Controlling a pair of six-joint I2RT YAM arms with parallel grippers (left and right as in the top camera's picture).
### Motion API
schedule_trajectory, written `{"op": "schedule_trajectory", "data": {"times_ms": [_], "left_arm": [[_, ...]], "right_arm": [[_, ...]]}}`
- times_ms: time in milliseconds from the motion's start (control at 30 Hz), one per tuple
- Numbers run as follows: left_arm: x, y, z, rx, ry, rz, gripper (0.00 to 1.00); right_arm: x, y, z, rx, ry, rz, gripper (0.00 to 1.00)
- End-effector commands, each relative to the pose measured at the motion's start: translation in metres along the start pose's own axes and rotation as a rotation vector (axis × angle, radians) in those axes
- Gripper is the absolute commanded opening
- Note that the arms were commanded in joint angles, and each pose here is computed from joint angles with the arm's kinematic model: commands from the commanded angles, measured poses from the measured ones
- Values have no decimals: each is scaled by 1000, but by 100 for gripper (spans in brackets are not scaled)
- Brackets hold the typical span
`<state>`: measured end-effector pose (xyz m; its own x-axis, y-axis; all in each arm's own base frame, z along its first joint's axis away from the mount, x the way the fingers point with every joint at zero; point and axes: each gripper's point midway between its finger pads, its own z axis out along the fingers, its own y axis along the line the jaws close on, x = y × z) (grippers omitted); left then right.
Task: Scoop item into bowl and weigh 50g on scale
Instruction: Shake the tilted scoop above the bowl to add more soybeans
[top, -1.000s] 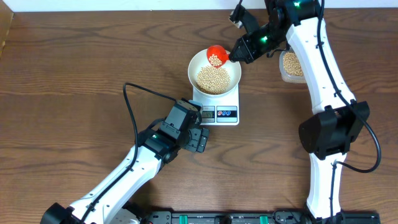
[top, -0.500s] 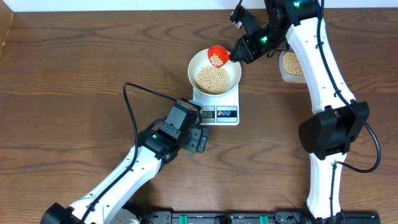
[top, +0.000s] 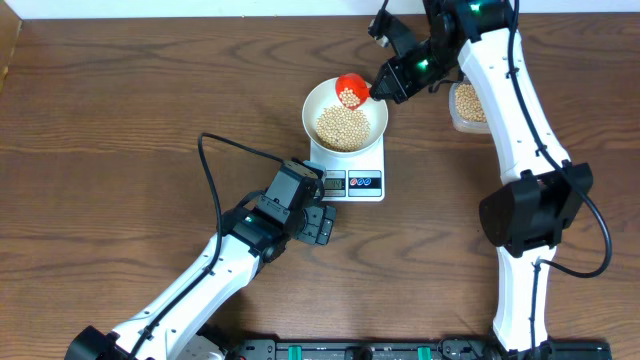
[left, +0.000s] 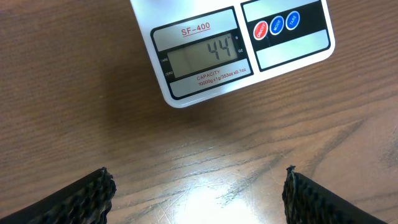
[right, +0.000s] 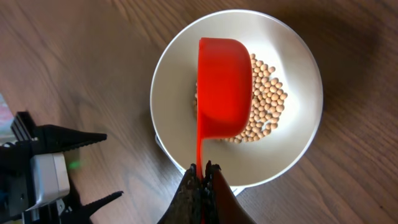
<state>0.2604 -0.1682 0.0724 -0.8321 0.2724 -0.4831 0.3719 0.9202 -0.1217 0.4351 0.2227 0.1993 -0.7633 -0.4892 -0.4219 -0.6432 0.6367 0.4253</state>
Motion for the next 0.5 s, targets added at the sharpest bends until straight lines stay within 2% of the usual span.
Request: {"op": "schedule_trajectory", "data": {"times_ms": [0, 467], "left_arm": [[-1, 2, -3, -5, -9, 7, 89], [-1, 2, -3, -5, -9, 7, 89]], "right_arm": [[-8, 15, -14, 23, -32, -60, 1], [-5, 12, -6, 123, 16, -94, 1]]}}
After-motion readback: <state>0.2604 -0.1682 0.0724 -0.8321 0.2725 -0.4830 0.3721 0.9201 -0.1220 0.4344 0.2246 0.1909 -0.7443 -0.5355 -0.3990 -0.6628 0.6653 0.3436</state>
